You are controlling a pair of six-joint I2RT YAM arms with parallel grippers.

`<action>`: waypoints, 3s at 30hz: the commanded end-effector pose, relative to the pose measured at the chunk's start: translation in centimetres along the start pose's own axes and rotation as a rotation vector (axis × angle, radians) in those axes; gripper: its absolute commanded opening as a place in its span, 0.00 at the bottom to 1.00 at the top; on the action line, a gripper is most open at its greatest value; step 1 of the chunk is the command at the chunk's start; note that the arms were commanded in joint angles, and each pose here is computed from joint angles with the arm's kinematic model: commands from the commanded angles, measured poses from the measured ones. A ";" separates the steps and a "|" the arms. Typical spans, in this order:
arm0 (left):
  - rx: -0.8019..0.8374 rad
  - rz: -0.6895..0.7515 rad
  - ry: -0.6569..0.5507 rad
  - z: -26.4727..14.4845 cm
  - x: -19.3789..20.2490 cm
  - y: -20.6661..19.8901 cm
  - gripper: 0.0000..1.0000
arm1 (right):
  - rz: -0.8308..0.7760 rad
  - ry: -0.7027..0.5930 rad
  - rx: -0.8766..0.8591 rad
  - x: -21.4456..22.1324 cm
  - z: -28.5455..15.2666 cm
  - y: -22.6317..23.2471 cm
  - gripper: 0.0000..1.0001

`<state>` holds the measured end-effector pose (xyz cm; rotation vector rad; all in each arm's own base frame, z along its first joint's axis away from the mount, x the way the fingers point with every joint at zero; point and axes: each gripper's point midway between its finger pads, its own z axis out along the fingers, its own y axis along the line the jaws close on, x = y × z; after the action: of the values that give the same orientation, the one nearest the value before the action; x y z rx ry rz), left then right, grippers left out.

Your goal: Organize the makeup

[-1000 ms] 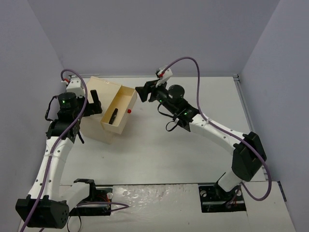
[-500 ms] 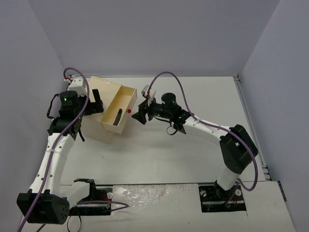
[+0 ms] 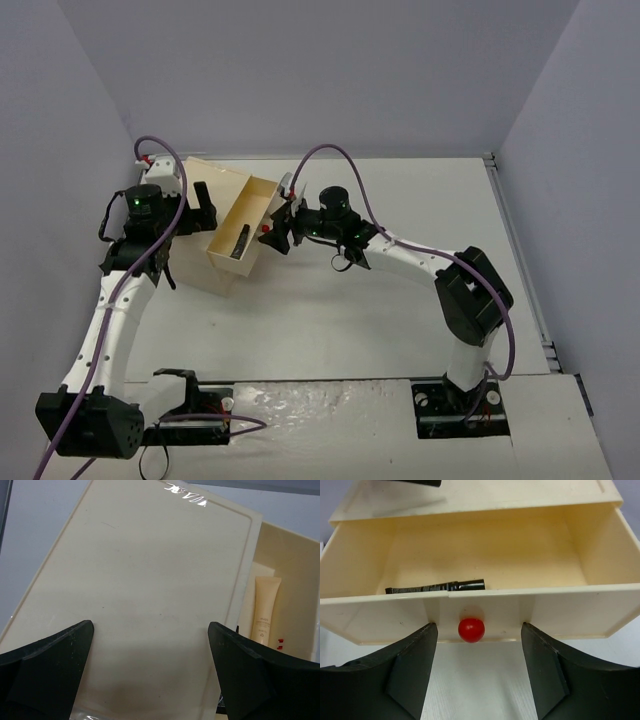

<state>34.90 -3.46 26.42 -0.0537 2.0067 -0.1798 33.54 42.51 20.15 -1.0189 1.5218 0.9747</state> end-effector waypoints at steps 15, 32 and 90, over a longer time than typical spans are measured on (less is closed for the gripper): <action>-0.004 -0.008 -0.103 -1.1 -3.9 -0.6 0.97 | -0.099 -0.214 -0.070 -7.0 3.6 1.0 0.67; -0.129 0.004 -0.040 5.9 -10.0 9.7 0.97 | -0.107 -0.211 -0.144 -7.0 3.9 2.0 0.70; -0.140 0.020 -0.164 2.5 -16.0 5.5 0.97 | -0.219 -0.209 0.271 -13.7 -3.5 -5.3 1.00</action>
<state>45.85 1.36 29.37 -0.1370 2.0610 -0.1905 37.59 46.32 23.21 -0.9968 1.4271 0.9107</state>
